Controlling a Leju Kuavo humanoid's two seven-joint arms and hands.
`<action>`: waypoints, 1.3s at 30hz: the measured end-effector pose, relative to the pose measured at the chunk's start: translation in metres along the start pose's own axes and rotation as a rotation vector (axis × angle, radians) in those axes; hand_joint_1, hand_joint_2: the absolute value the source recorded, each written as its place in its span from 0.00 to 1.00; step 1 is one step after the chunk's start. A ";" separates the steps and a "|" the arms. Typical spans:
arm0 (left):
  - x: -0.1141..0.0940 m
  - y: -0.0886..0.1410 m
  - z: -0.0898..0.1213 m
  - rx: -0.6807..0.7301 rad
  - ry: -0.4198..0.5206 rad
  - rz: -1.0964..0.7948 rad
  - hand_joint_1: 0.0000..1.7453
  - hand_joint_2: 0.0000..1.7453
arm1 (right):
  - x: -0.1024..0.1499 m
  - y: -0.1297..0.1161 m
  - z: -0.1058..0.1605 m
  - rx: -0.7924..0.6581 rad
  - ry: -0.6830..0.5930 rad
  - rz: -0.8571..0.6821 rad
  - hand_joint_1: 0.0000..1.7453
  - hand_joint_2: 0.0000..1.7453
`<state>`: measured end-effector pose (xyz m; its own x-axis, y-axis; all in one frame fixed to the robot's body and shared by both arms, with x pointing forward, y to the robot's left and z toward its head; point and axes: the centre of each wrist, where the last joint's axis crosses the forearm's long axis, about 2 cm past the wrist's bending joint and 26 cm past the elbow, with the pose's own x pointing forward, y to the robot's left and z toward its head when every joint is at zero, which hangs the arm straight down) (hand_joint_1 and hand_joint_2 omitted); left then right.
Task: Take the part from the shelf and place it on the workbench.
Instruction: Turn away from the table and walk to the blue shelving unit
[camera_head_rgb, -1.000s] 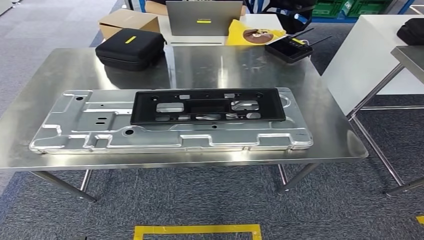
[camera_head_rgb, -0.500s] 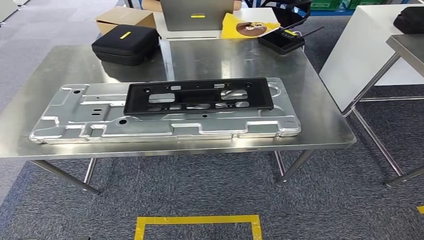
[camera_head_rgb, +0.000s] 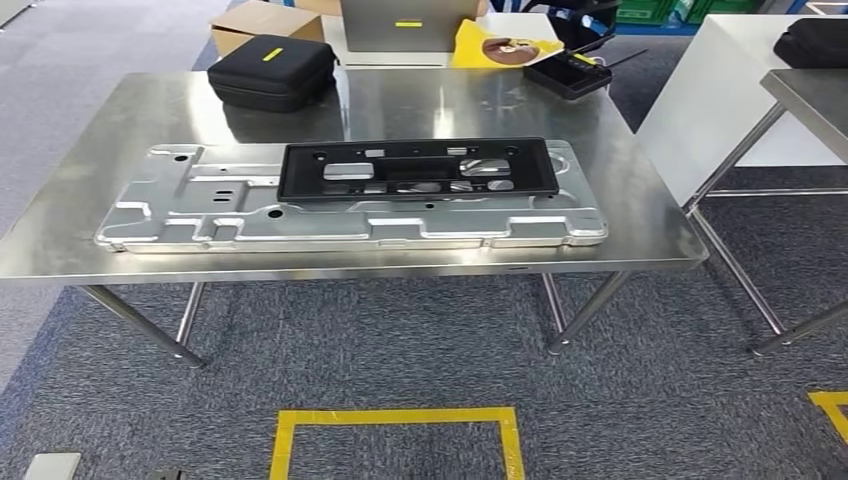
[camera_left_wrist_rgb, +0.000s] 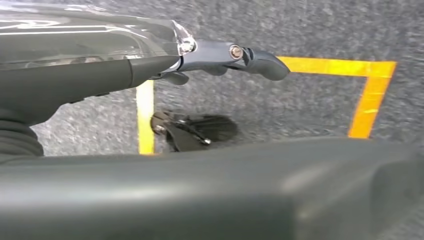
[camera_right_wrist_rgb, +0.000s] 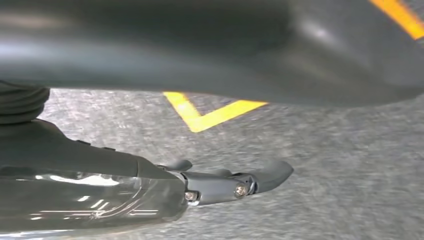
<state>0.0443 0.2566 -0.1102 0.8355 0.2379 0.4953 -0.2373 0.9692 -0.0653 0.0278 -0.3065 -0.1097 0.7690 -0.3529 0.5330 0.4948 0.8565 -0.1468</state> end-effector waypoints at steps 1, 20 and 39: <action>0.000 0.000 0.000 -0.001 0.000 -0.001 0.00 0.00 | 0.000 0.001 0.000 0.002 0.009 0.007 0.00 0.00; 0.003 -0.001 -0.001 -0.007 -0.005 -0.014 0.00 0.00 | -0.002 0.012 0.002 0.049 0.113 0.077 0.00 0.00; -0.001 -0.002 0.000 -0.009 0.001 -0.015 0.00 0.00 | -0.001 0.016 0.001 0.076 0.101 0.088 0.00 0.00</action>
<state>0.0440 0.2549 -0.1101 0.8395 0.2234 0.4953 -0.2205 0.9732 -0.0653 0.0346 -0.2919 -0.1113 0.8465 -0.3083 0.4340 0.3950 0.9103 -0.1238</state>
